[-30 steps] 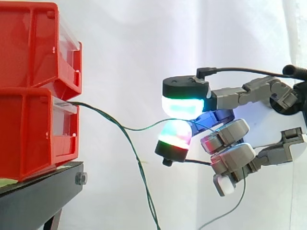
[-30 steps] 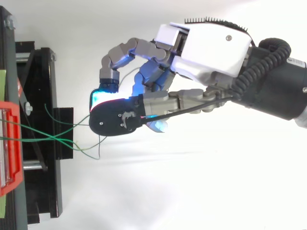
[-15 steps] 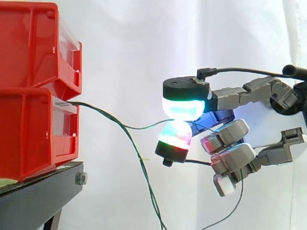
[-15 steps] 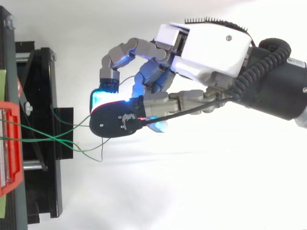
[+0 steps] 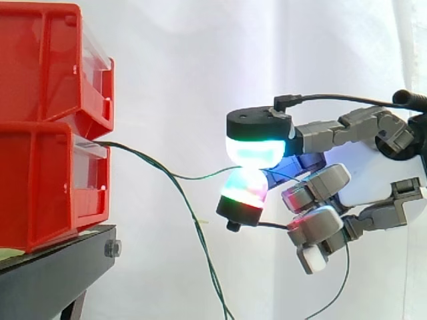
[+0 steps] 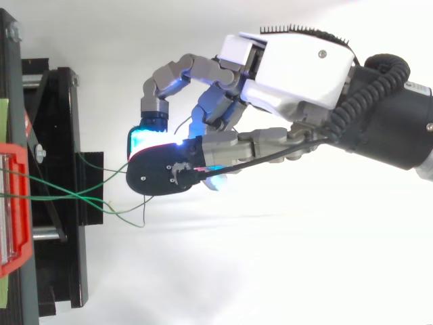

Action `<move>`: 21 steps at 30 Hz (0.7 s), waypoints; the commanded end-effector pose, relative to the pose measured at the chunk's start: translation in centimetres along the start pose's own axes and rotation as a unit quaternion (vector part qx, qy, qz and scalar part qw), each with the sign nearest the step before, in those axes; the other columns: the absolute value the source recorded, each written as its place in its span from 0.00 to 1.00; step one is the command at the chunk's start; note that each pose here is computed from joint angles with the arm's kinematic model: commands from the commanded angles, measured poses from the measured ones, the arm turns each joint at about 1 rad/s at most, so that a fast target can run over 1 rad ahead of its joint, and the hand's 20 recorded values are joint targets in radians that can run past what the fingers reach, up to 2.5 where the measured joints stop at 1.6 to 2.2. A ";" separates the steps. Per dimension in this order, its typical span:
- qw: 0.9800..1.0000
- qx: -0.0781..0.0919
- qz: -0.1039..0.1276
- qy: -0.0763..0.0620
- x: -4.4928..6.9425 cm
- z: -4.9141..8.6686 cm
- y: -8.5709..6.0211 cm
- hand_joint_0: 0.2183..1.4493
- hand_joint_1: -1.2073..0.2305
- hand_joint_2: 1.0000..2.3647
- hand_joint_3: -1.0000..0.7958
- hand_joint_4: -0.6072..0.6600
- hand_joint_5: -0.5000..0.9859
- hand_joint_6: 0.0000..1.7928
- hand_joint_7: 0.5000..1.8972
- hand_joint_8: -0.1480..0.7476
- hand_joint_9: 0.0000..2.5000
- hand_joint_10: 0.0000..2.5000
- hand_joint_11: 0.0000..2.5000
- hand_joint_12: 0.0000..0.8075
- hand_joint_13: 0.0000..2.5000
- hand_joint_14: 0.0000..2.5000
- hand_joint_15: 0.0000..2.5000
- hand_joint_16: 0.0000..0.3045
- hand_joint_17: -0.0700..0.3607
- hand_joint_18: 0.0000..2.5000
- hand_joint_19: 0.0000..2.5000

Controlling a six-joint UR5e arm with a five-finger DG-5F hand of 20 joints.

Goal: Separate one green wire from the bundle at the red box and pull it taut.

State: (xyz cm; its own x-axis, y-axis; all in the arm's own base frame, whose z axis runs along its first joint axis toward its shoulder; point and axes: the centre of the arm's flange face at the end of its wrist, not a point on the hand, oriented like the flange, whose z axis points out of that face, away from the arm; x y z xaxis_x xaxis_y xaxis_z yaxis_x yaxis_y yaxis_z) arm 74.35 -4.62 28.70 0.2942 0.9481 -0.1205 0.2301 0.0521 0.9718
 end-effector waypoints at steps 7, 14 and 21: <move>1.000 -0.001 0.010 0.002 0.2 0.0 0.0 0.32 0.30 0.01 0.54 0.45 0.25 0.51 0.49 0.50 0.49 0.00 0.55 0.51 0.38 0.01 0.28 0.18 0.45 0.35 0.22; 1.000 0.001 0.008 0.002 0.2 0.0 -0.5 0.32 0.30 0.01 0.54 0.45 0.26 0.51 0.50 0.50 0.44 0.01 0.42 0.49 0.35 0.01 0.23 0.17 0.44 0.32 0.21; 1.000 -0.004 0.014 0.005 0.6 -0.1 -3.6 0.32 0.30 0.01 0.54 0.45 0.26 0.50 0.50 0.50 0.43 0.01 0.39 0.50 0.34 0.01 0.22 0.18 0.44 0.31 0.20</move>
State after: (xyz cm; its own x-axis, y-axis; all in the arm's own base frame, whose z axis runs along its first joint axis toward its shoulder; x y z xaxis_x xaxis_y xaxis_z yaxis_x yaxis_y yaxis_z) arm 73.73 -4.33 26.22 0.2917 0.9511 -0.1014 0.2326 0.0323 0.9720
